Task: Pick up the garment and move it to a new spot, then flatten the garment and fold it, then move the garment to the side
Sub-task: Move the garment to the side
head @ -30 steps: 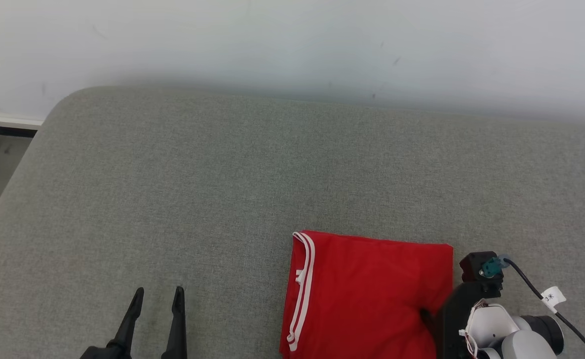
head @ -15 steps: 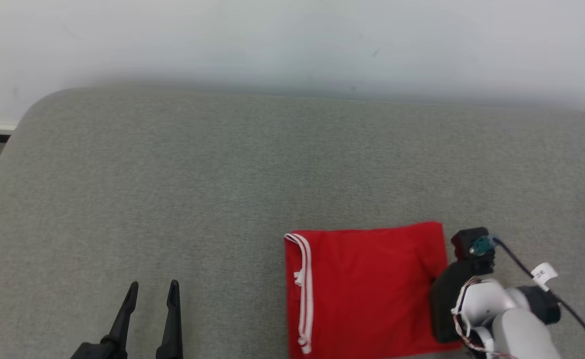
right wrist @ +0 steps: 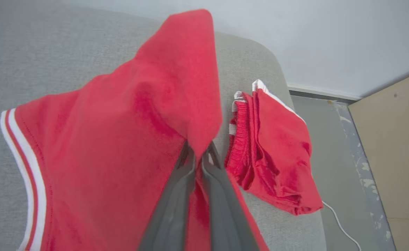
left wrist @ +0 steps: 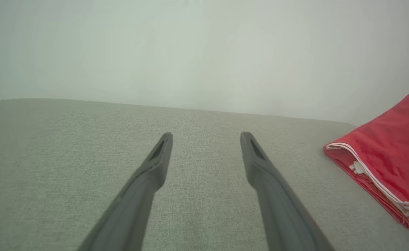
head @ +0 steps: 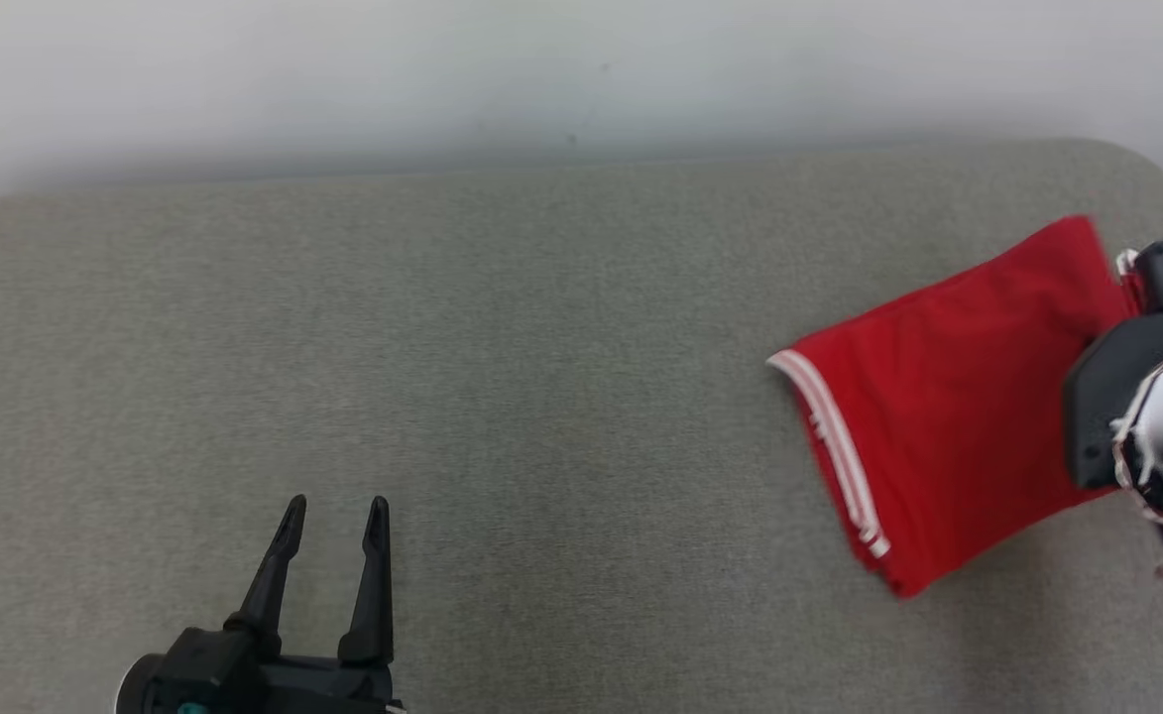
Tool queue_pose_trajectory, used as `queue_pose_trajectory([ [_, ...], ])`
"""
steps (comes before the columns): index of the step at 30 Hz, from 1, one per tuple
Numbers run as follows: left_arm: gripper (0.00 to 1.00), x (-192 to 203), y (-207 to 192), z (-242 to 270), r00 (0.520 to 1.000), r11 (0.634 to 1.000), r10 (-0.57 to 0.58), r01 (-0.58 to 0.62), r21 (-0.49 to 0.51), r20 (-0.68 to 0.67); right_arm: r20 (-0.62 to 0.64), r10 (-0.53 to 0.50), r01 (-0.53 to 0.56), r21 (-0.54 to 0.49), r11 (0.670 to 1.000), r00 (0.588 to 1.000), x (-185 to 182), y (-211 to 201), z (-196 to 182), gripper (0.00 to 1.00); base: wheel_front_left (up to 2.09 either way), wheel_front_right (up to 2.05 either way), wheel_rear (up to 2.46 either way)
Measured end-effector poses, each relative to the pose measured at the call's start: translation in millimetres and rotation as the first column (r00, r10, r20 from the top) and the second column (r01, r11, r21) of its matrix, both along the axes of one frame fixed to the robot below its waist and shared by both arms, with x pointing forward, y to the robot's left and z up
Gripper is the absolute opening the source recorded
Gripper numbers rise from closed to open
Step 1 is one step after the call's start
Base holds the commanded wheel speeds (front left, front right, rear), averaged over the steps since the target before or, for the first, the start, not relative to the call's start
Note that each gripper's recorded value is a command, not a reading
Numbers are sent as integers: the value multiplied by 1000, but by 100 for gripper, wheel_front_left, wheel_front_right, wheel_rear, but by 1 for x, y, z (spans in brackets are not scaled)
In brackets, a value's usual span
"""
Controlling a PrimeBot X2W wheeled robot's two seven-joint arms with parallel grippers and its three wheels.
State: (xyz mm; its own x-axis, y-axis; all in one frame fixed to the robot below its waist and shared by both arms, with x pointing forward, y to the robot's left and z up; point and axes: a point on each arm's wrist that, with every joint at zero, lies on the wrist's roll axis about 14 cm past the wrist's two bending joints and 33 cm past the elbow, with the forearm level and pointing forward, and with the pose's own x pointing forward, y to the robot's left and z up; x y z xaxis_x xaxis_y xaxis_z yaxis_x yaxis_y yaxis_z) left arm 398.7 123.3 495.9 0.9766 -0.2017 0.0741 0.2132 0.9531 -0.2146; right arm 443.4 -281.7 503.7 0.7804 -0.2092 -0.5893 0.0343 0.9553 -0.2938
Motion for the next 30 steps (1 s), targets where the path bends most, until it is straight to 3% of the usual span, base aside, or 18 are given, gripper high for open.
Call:
queue_pose_trajectory([
  [12, 100, 25, -31, -23, 995, 996, -89, 89, 0, -47, 47, -235, 238, -89, 967, 971, -6, -106, 34, 0, 0, 0, 0],
  [21, 100, 36, -34, -45, 988, 990, -126, 131, 53, -89, 53, -389, 393, -123, 911, 920, -3, -161, 22, 0, 0, 0, 0],
  [28, 100, 45, -30, -64, 983, 986, -138, 149, 81, -121, 50, -444, 443, -219, 869, 895, 0, -187, -2, 0, 0, 0, 0],
  [29, 100, 45, -30, -66, 982, 985, -139, 151, 83, -127, 50, -445, 444, -231, 866, 894, 0, -188, -4, 10, 0, 0, 0],
  [30, 100, 45, -30, -66, 982, 985, -139, 151, 83, -127, 50, -445, 444, -231, 866, 894, 0, -188, -4, 10, 0, 0, 0],
])
